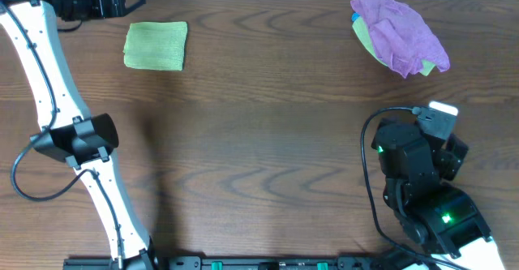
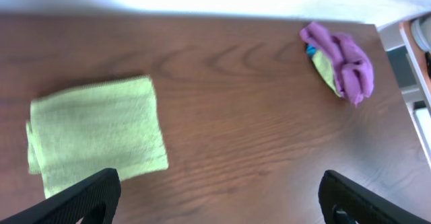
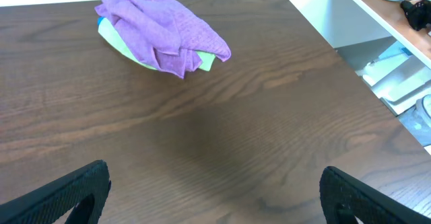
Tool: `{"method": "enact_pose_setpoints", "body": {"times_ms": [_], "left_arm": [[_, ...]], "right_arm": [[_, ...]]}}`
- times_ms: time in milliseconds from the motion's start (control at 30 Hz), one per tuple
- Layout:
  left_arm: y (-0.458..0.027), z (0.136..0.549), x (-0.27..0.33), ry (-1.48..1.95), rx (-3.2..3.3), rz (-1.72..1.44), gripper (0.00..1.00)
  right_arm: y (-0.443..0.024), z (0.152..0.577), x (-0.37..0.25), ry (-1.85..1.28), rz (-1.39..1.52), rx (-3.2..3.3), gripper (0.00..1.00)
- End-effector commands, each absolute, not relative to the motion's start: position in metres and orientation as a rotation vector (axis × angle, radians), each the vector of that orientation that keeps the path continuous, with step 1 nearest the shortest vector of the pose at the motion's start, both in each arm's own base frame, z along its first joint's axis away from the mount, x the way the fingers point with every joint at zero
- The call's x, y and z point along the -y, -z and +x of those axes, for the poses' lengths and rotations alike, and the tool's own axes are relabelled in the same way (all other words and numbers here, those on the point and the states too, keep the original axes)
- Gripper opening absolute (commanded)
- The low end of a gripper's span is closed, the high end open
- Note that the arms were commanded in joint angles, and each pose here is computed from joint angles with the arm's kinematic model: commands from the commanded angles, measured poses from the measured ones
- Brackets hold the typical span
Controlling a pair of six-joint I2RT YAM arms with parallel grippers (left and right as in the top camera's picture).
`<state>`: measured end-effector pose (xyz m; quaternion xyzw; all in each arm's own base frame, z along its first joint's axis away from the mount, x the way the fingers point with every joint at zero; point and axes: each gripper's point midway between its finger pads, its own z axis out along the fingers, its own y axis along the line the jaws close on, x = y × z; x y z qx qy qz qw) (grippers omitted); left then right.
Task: Fold the cloth
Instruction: 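Open the left gripper and lift it off the green square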
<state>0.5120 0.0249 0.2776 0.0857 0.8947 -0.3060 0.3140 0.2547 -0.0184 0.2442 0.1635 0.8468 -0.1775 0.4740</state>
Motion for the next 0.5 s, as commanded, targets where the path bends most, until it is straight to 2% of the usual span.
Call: {"method": "enact_pose_setpoints", "body": {"times_ms": [0, 467], "left_arm": [[-0.315, 0.501, -0.004, 0.772, -2.257, 0.357, 0.95], [-0.4, 0.44, 0.058, 0.455, -2.18, 0.554, 0.95]], "right_arm": [[-0.243, 0.254, 0.021, 0.434, 0.43, -2.063, 0.99], [-0.243, 0.254, 0.021, 0.435, 0.429, -2.063, 0.99]]}}
